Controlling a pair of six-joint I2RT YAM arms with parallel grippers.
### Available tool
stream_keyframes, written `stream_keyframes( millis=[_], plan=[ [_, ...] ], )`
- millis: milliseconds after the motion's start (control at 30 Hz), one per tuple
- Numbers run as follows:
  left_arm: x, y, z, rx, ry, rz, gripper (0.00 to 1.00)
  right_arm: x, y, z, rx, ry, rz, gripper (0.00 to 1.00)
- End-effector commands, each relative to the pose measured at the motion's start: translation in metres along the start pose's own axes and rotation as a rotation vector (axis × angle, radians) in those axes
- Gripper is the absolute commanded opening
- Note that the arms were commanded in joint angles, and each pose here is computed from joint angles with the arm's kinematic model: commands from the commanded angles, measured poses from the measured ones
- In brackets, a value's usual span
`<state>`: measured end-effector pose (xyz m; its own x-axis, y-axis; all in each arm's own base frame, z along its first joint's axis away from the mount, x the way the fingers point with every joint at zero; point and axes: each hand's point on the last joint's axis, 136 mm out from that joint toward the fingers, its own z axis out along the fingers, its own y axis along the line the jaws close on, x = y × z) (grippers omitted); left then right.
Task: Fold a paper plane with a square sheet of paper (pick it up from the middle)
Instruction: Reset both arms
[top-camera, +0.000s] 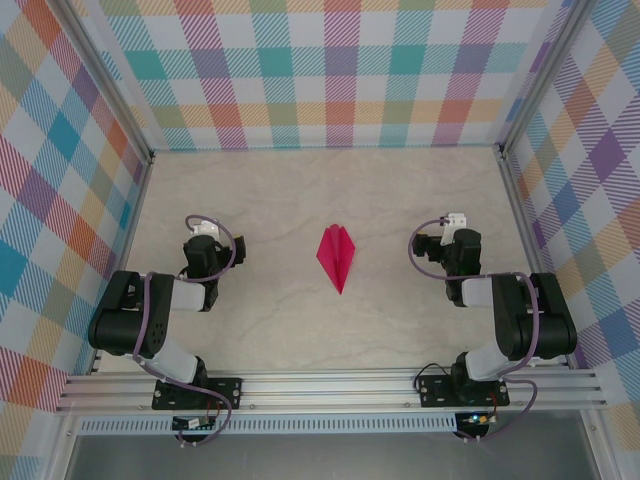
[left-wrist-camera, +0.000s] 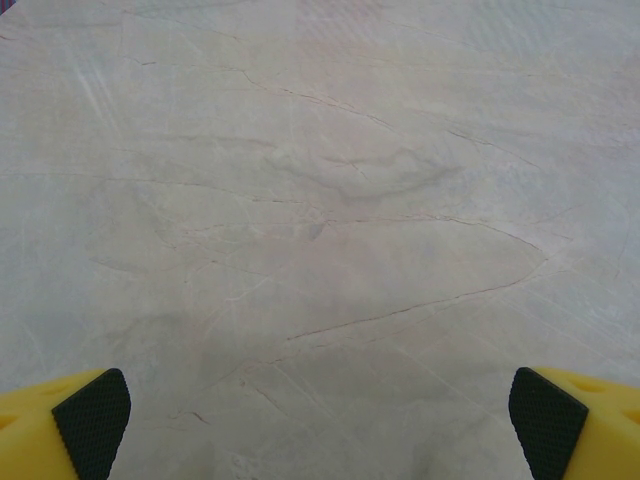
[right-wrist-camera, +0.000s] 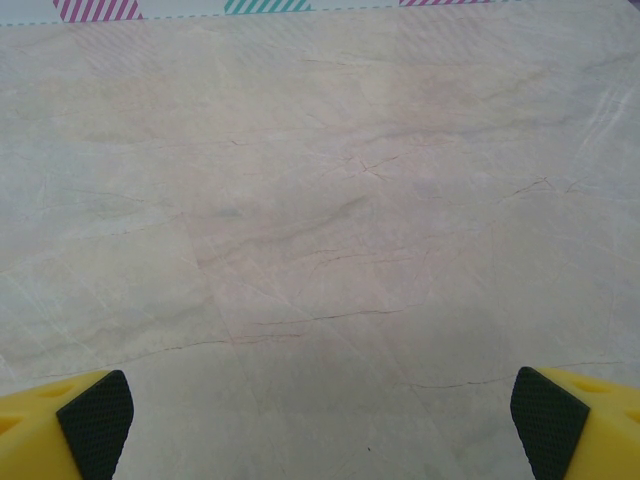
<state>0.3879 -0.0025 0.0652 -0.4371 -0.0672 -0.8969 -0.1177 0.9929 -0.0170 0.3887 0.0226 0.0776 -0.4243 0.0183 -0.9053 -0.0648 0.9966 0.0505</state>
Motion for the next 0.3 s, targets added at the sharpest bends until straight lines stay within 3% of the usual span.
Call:
stream_keyframes(
  millis=[0,267],
  plan=[
    [-0.0176,-0.0039,0.0013,0.018,-0.052,-0.011,1.0,-0.0157,0.0001,0.0011,-0.012,-0.051,0.012,1.0],
    [-0.0175,-0.0043,0.0013,0.019,-0.052,-0.012,1.0,-0.0153,0.0005,0.0013,-0.017,-0.048,0.013,1.0]
  ],
)
